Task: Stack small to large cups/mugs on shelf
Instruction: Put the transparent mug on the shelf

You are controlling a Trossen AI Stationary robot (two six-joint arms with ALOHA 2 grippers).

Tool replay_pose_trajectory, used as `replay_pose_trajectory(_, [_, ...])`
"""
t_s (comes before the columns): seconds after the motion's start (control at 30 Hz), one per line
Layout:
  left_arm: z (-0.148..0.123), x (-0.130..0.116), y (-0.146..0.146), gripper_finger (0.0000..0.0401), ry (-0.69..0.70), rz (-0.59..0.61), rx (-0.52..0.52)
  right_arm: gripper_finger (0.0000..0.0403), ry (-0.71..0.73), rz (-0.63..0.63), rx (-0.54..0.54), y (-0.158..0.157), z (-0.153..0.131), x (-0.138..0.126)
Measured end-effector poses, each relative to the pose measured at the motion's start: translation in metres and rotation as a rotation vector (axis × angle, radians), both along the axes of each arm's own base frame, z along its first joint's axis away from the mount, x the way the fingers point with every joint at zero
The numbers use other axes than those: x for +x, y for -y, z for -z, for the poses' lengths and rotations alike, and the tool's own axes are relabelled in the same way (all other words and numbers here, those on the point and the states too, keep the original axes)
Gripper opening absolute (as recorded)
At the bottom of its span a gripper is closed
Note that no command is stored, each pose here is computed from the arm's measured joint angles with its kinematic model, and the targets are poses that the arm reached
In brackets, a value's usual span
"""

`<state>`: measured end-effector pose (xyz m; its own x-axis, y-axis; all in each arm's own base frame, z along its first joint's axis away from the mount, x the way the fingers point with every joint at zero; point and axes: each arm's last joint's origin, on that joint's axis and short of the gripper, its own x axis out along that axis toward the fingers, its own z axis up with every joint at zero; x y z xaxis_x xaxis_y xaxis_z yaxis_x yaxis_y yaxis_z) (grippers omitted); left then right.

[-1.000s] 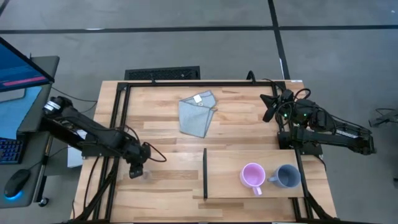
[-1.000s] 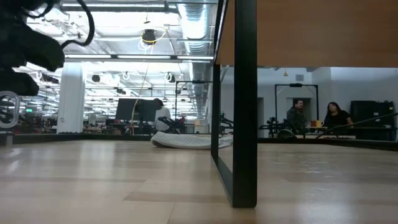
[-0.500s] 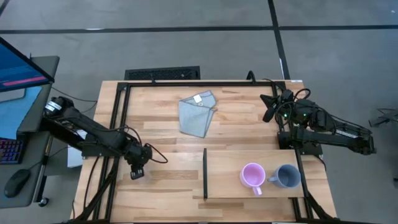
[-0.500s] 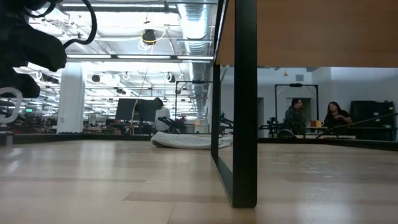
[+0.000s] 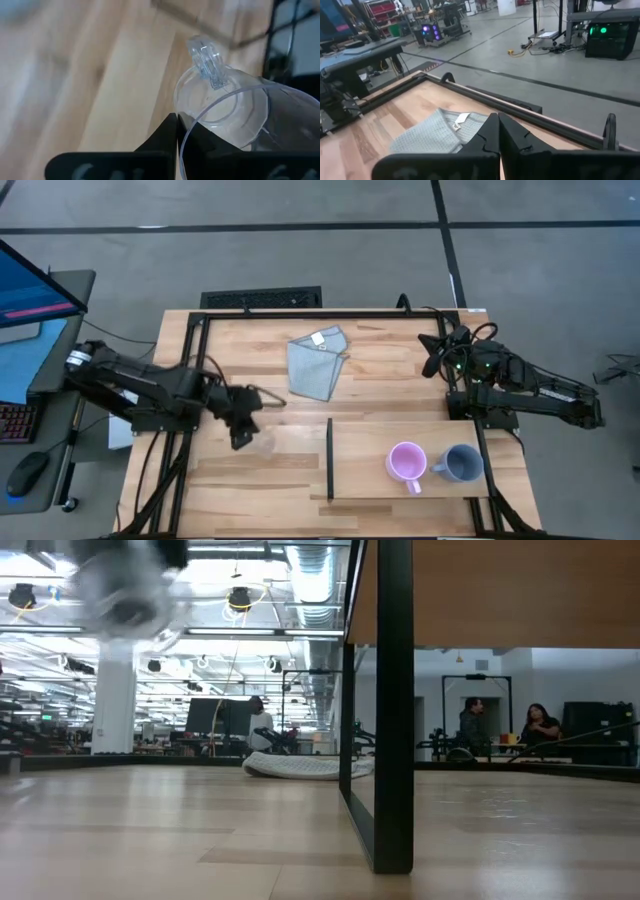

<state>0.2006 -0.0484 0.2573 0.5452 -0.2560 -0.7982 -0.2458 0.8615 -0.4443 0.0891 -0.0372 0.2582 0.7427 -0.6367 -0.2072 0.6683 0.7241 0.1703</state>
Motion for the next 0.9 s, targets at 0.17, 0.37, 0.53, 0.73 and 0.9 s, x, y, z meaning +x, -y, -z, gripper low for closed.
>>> replay_pose_trajectory(0.17, [-0.045,0.011,-0.018,0.0000,0.124,-0.035,0.068,0.0021,0.009,0.004,0.013,0.000,0.000,0.000])
replay_pose_trajectory(0.37, [-0.084,0.029,-0.028,0.0000,0.115,0.007,0.182,0.0023,0.005,0.004,0.015,0.000,0.001,0.000])
replay_pose_trajectory(0.53, [-0.111,0.056,-0.029,0.0000,0.067,0.084,0.272,0.0024,0.000,0.000,0.019,0.000,0.001,0.000])
replay_pose_trajectory(0.73, [-0.132,0.094,-0.028,0.0000,-0.001,0.180,0.375,0.0024,-0.025,-0.002,0.026,0.000,0.004,-0.001])
replay_pose_trajectory(0.9, [-0.137,0.126,-0.025,0.0000,-0.008,0.282,0.395,0.0024,-0.027,0.009,0.072,-0.001,0.007,-0.002])
